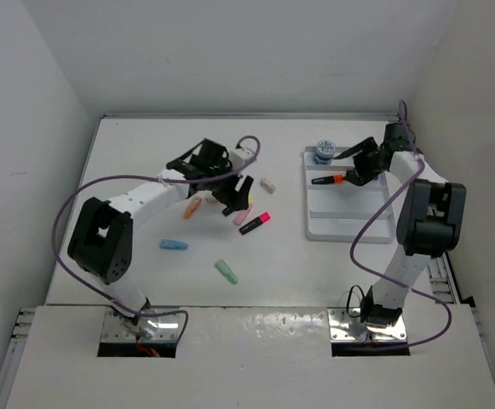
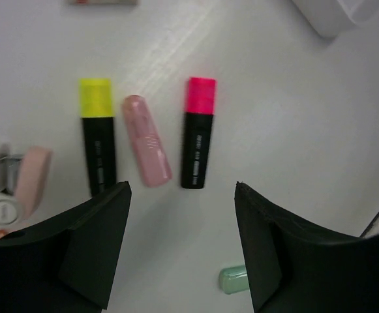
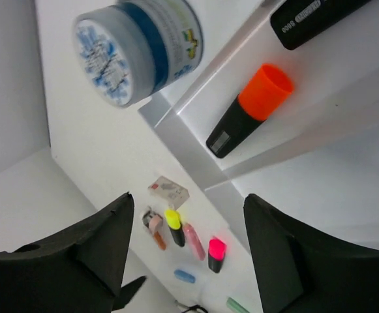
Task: Sort the stationery into containers
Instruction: Place the pen in the storage box, then pick up the pen from the center of the board.
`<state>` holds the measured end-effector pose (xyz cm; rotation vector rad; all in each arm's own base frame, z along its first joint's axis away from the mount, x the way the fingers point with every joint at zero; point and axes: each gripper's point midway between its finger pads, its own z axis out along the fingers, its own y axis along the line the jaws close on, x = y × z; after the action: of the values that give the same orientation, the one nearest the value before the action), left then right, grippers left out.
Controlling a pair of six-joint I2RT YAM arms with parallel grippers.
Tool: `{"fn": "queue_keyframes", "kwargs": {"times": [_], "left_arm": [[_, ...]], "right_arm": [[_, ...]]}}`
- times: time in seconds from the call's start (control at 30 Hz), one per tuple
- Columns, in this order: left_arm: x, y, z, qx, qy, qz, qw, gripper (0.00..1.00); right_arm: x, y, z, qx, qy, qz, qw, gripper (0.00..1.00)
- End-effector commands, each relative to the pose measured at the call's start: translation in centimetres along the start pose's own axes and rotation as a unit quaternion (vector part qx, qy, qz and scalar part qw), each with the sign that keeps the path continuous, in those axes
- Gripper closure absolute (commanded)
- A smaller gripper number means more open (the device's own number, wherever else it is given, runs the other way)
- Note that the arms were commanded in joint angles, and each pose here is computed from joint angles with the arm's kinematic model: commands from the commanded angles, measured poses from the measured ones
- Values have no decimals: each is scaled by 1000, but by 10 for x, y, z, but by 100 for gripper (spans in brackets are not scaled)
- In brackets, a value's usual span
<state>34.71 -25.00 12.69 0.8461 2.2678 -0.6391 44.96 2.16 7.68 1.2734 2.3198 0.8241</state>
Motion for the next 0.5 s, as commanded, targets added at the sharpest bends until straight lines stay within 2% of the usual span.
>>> {"fn": "queue_keyframes", "kwargs": {"times": [0.0,0.1,0.27,0.37,0.43,0.47], "left_arm": [[25,-31,16,40,48,66,996,30],[48,-37,33,44,75,73,993,39],[72,-34,52,33,109,80,990,44],[85,-35,65,28,132,93,987,45],[91,-35,72,28,140,101,985,47],[90,-35,73,27,138,105,984,47]], "right_arm": [[-6,46,-55,-74,-7,-85,994,34],[-3,51,-73,-89,-15,-153,984,37],[3,52,-95,-112,-36,-234,965,40],[11,59,-110,-128,-55,-315,939,41],[17,63,-120,-135,-75,-392,907,41],[21,65,-124,-140,-79,-397,904,42]]}}
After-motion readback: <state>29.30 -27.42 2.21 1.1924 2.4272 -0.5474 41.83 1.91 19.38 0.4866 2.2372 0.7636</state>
